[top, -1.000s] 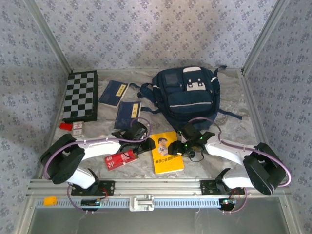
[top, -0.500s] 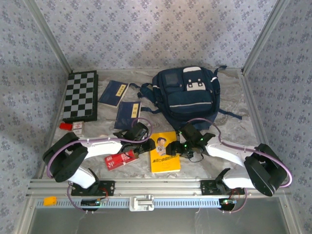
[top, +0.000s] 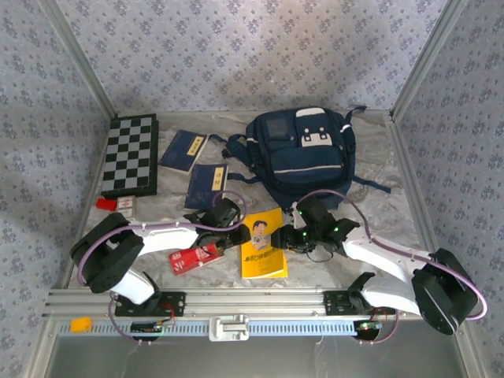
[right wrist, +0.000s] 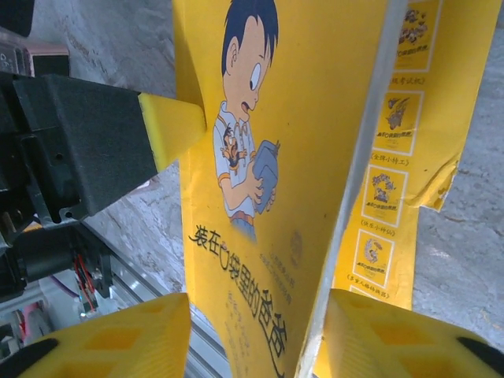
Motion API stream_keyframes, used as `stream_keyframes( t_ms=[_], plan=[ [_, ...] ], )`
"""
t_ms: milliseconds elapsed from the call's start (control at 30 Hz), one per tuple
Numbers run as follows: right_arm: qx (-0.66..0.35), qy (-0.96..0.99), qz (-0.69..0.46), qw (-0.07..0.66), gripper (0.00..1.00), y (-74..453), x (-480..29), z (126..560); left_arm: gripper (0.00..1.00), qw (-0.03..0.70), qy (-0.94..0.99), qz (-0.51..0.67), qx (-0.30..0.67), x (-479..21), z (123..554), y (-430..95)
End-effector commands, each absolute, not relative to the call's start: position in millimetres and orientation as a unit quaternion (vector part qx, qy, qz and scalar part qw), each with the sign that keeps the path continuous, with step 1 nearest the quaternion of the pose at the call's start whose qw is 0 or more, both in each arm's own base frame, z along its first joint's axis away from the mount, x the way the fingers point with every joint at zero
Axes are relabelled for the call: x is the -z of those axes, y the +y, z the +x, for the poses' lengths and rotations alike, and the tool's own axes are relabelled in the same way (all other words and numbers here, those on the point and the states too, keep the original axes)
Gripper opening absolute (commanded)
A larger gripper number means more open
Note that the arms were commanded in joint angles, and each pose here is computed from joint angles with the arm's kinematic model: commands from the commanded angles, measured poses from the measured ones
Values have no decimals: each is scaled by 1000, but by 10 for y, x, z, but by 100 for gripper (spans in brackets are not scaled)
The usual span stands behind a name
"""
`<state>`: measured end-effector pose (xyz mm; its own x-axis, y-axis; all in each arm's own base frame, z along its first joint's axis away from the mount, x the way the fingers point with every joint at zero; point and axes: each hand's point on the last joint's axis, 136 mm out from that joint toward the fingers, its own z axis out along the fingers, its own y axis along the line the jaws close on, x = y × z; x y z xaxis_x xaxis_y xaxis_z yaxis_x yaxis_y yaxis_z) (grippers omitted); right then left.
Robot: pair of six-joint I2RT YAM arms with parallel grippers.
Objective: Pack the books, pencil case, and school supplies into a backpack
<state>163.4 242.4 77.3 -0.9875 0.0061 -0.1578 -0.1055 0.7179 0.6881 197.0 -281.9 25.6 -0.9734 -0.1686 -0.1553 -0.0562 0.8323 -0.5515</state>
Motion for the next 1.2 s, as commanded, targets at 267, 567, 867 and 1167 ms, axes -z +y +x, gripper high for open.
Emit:
stream_keyframes(
  t_ms=[267,567,867,1167],
  plan=[
    [-381,920,-30,84,17,2424,-792,1650,32,107,953,-49,279,-251,1975,-2839],
    [-387,913,-44,121,2,2464,-1074,1628,39,140,942,-31,302,-603,2068,-2846],
    [-451,867,-77,197,0,2599,-1951,1733,61,216,914,-15,344,-1444,2296,-2478],
    [-505,822,-88,249,0,2642,-2723,2107,81,252,859,-5,446,-2211,2476,-2268]
  ],
)
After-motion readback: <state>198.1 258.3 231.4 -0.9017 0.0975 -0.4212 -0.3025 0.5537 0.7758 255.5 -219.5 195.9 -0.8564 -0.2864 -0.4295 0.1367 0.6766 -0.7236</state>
